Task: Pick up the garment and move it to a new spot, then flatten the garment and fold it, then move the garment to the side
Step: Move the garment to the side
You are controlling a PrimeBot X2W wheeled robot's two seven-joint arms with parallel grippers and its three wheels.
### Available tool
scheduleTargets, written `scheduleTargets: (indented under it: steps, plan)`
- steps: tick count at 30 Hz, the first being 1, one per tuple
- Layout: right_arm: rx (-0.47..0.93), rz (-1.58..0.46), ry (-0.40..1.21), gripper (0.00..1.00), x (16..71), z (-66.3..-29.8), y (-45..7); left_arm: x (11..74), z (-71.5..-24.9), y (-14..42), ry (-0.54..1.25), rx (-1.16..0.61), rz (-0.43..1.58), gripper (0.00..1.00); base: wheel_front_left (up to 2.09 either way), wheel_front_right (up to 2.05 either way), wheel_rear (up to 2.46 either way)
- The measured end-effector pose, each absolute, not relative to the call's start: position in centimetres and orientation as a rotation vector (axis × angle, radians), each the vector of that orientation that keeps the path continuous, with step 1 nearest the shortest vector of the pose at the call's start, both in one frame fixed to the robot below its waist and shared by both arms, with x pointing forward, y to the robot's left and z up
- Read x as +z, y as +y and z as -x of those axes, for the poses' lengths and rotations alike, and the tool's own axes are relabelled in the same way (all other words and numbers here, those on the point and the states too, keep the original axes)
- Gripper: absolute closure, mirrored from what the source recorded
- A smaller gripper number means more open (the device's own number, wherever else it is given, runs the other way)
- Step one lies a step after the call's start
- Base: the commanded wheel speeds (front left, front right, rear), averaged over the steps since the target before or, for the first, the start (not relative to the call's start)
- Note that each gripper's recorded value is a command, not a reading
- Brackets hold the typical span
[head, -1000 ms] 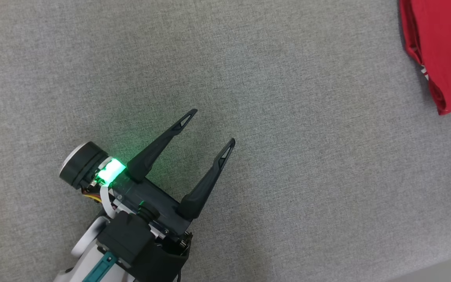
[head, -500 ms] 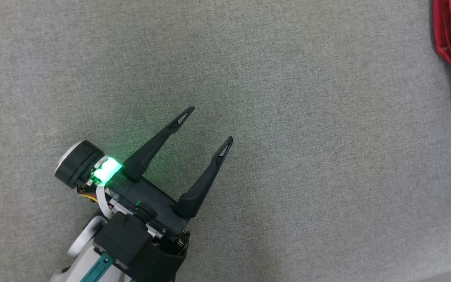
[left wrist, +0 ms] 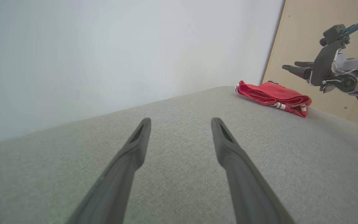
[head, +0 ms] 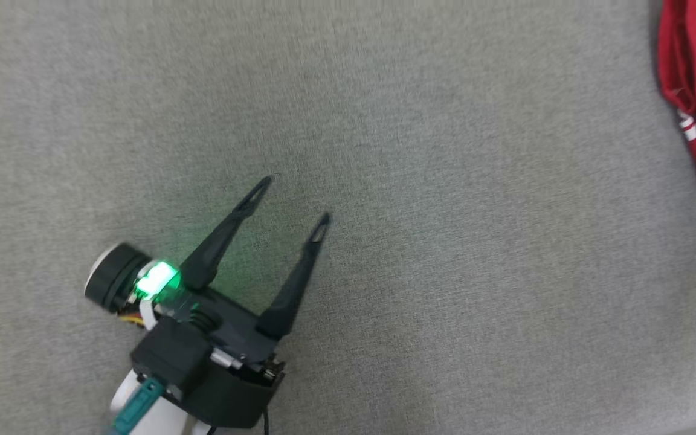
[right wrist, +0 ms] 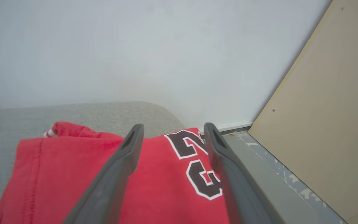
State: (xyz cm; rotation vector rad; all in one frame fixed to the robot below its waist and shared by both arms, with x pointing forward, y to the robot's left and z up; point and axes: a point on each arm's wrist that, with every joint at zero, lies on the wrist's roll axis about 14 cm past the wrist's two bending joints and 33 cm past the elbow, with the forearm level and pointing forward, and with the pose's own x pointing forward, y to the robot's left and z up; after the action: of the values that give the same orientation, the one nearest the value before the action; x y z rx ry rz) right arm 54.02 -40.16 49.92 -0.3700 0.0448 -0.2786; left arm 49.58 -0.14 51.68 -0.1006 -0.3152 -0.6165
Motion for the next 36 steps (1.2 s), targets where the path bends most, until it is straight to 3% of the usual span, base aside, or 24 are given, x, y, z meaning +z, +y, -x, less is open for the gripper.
scheduleTargets:
  steps: [18, 28, 36]
  plan:
    - [0.086, 0.069, 0.087, 0.00, 46.3, -49.5, -23.9, 50.7, -46.4, 8.8, -0.130, -0.250, 0.170, 0.00, 0.00, 0.00, 0.00]
    - [0.299, -0.014, 0.036, 0.00, 48.1, -46.0, -14.3, 52.1, -41.9, 15.2, -0.135, -0.068, 0.156, 0.00, 0.00, 0.00, 0.00]
    - [0.385, -0.039, -0.075, 0.00, 51.9, -42.6, -10.5, 55.4, -38.2, 18.2, -0.229, 0.011, 0.118, 0.00, 0.00, 0.00, 0.00]
